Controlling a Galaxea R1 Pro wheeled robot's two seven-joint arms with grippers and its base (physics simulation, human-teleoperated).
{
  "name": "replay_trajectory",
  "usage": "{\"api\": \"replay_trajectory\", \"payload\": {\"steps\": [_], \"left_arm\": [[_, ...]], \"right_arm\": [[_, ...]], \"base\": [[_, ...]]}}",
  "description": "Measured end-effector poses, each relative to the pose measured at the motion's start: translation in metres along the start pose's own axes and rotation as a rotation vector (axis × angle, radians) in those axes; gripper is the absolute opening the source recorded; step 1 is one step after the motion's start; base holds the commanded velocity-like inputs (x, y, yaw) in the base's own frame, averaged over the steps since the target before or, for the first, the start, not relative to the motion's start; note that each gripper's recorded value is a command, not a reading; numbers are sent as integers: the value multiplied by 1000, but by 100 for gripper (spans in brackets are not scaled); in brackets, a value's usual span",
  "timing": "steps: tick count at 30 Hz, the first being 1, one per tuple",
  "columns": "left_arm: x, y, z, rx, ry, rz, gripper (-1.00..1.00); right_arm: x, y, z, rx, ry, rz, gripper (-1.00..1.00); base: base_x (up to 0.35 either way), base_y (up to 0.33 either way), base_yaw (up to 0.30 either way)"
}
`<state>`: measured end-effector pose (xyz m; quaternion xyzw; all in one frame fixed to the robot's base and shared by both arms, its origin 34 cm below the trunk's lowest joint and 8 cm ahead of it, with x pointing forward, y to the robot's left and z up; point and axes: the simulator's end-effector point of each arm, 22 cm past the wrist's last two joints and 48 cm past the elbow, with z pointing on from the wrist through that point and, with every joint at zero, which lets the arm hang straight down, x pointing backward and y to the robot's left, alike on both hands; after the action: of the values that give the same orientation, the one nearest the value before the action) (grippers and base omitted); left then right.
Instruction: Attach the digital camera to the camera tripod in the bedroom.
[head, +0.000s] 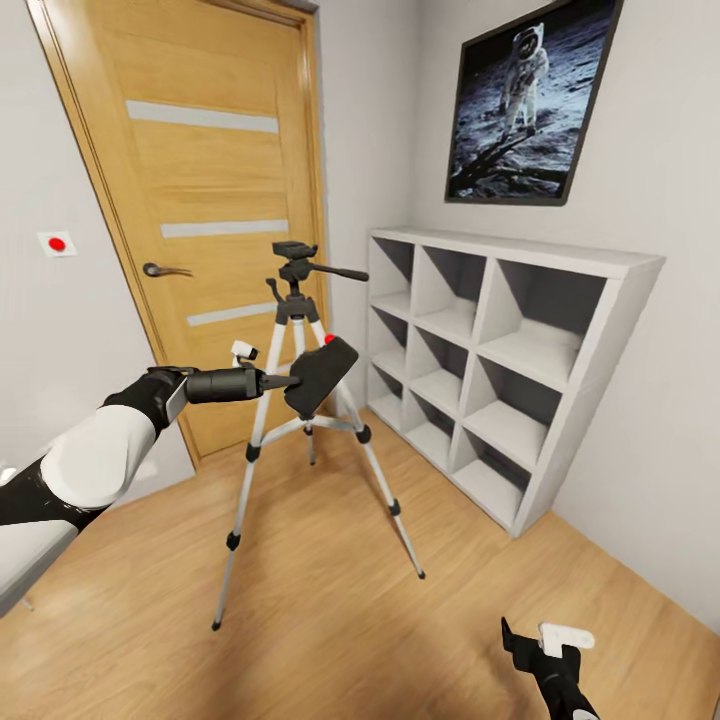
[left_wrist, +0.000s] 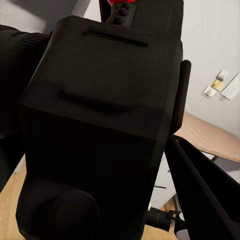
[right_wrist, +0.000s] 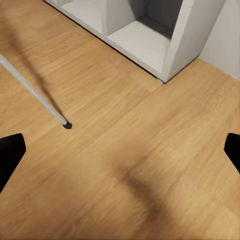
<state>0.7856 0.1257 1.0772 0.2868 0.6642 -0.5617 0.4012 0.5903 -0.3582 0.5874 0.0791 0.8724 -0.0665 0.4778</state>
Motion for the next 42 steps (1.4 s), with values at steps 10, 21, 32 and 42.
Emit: {"api": "replay_trajectory", "payload": {"steps": [10,21,32,42], "left_arm": [[-14,-8,-1,0,0,0,-100],[-29,-17,-1,0,0,-1,-100],[-43,-26,-2,0,0,-1,-100],[-53,-32,-3,0,1,-5,-100]], "right_arm": [[-14,-1,-9,0,1,0,100],[-29,-1,-18,0,1,0,100],[-42,-2,-27,0,1,0,100],[-52,-3,-35,0,5,-1,100]], "base": [[0,0,19],[0,0,20],[0,0,190],[0,0,67]]}}
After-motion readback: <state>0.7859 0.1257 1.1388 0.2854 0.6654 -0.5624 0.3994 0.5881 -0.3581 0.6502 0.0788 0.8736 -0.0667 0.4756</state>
